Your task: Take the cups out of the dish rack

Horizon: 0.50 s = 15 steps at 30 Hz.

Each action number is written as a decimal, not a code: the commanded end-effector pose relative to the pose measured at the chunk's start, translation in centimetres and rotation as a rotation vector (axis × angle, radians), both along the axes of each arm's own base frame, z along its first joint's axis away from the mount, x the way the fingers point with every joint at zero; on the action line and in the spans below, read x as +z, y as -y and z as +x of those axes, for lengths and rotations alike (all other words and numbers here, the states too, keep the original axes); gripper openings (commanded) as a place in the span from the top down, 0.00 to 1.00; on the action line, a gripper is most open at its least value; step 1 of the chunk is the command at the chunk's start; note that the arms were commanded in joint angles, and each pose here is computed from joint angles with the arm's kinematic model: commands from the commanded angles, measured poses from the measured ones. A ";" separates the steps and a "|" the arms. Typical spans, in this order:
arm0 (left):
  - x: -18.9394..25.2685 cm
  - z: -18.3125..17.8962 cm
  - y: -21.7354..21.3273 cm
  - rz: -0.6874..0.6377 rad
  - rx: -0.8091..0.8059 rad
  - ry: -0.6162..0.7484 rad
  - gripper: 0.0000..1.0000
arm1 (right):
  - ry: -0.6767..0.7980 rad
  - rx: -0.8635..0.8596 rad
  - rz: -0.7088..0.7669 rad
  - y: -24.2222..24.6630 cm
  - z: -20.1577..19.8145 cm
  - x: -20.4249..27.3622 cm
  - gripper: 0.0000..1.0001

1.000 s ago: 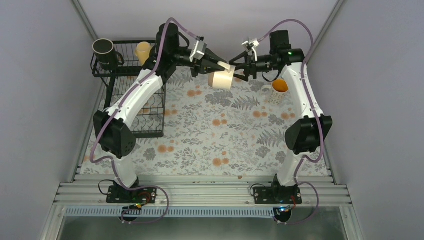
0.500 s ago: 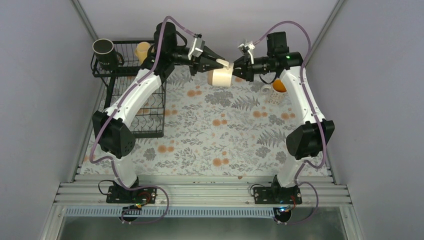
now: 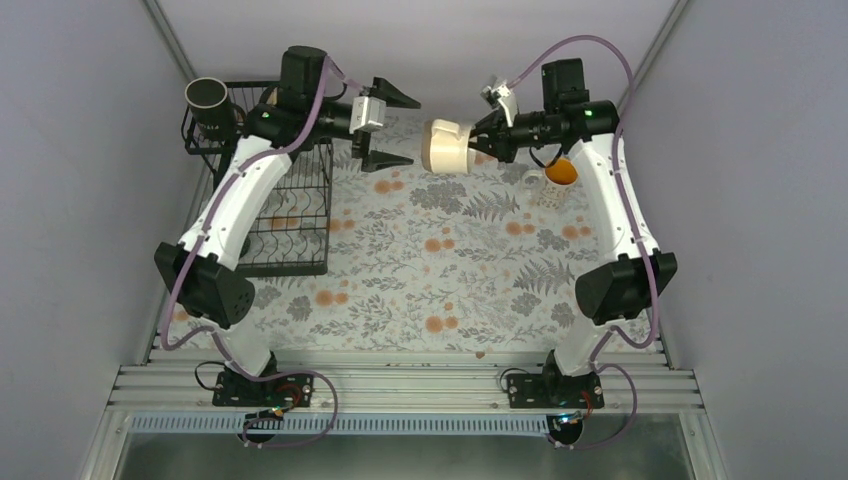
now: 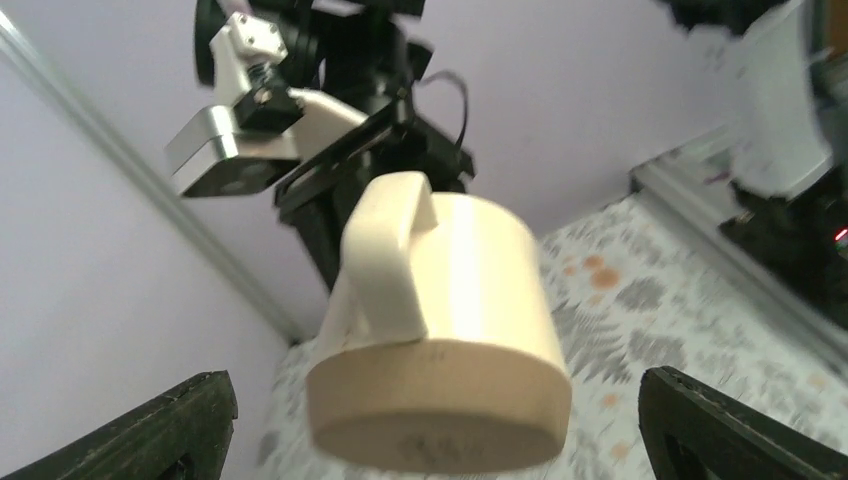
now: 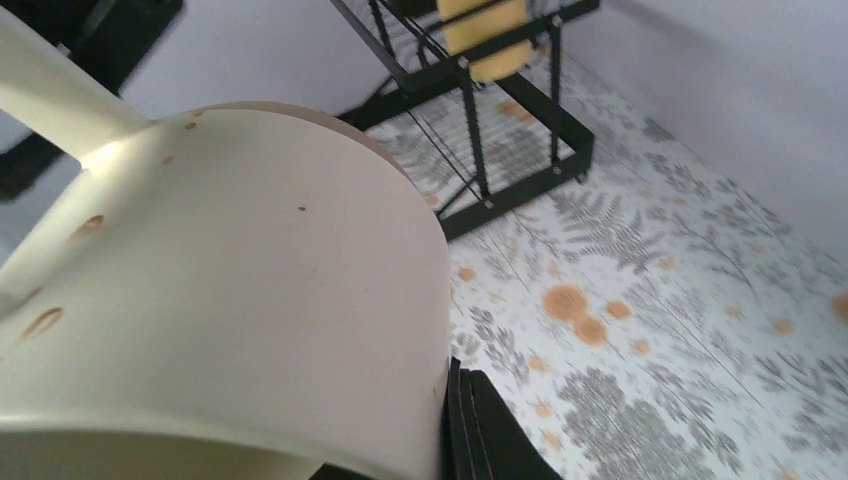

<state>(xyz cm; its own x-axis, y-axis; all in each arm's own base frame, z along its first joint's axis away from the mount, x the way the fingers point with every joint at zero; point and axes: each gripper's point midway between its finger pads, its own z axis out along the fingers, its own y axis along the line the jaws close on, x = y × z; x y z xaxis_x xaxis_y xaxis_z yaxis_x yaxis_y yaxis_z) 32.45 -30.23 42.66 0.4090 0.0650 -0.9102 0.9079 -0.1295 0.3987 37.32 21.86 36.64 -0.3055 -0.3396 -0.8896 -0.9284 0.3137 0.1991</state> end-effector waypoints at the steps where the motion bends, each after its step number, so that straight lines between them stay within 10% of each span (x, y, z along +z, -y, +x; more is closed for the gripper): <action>1: -1.6 0.1 -2.8 0.207 0.169 0.193 0.00 | 0.025 -0.102 -0.179 2.5 0.3 -1.6 0.97; 15: -14.0 0.8 -20.1 0.883 0.585 0.110 0.00 | -0.259 -0.348 -0.743 17.8 0.2 -17.6 0.96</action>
